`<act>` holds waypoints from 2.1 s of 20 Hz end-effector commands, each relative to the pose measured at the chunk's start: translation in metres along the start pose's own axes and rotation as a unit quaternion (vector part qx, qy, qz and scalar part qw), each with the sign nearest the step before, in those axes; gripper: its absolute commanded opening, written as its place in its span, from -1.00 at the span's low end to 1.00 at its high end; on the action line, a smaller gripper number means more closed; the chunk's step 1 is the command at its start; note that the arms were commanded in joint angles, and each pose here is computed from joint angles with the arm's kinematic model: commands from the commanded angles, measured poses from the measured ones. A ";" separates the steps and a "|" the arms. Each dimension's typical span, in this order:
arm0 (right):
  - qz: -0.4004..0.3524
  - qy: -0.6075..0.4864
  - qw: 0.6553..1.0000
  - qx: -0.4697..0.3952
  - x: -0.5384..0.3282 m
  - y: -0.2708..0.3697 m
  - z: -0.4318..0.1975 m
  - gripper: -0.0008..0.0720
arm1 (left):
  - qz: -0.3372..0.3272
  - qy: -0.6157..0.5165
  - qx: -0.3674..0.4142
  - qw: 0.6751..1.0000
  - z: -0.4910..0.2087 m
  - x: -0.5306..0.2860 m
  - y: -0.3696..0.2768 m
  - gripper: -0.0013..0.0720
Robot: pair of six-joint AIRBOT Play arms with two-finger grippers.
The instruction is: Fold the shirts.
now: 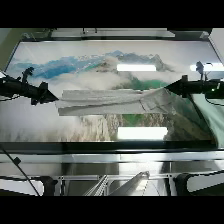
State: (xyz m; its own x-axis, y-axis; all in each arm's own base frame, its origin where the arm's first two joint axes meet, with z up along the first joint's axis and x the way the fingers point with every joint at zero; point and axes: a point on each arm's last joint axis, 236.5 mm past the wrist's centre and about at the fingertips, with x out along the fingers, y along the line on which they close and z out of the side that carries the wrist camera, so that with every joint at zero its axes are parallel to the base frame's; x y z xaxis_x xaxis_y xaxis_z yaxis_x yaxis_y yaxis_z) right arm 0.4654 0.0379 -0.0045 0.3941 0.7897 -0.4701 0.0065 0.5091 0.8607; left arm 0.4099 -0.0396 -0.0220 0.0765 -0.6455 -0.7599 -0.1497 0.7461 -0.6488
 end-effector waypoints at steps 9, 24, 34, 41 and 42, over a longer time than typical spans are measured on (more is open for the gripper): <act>-0.042 -0.011 0.999 0.026 0.044 -0.073 0.015 -0.94 | -0.022 0.029 -0.046 0.998 0.061 0.040 0.000 -0.90; -0.096 -0.012 0.989 -0.111 -0.027 -0.056 0.051 0.95 | -0.027 -0.024 0.029 0.999 0.085 -0.022 -0.057 1.00; -0.142 0.075 0.987 0.000 -0.006 -0.105 0.006 0.96 | -0.025 0.072 0.112 0.991 0.035 0.053 -0.098 -0.96; -0.132 0.122 0.984 -0.007 0.035 -0.097 -0.016 0.95 | -0.026 0.079 0.196 0.977 0.014 0.106 -0.156 -0.93; -0.129 0.129 0.983 -0.016 0.039 -0.094 -0.018 0.93 | -0.026 0.077 0.205 0.975 0.011 0.113 -0.164 -0.93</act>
State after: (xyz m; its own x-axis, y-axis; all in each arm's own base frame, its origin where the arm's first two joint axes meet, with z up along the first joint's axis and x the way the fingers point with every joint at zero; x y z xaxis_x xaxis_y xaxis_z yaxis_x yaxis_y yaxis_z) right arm 0.4683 0.0125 -0.0984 0.1827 0.6922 -0.6982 0.0712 0.6990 0.7116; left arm 0.4563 -0.2020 -0.0018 -0.0874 -0.6789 -0.7290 0.1913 0.7067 -0.6811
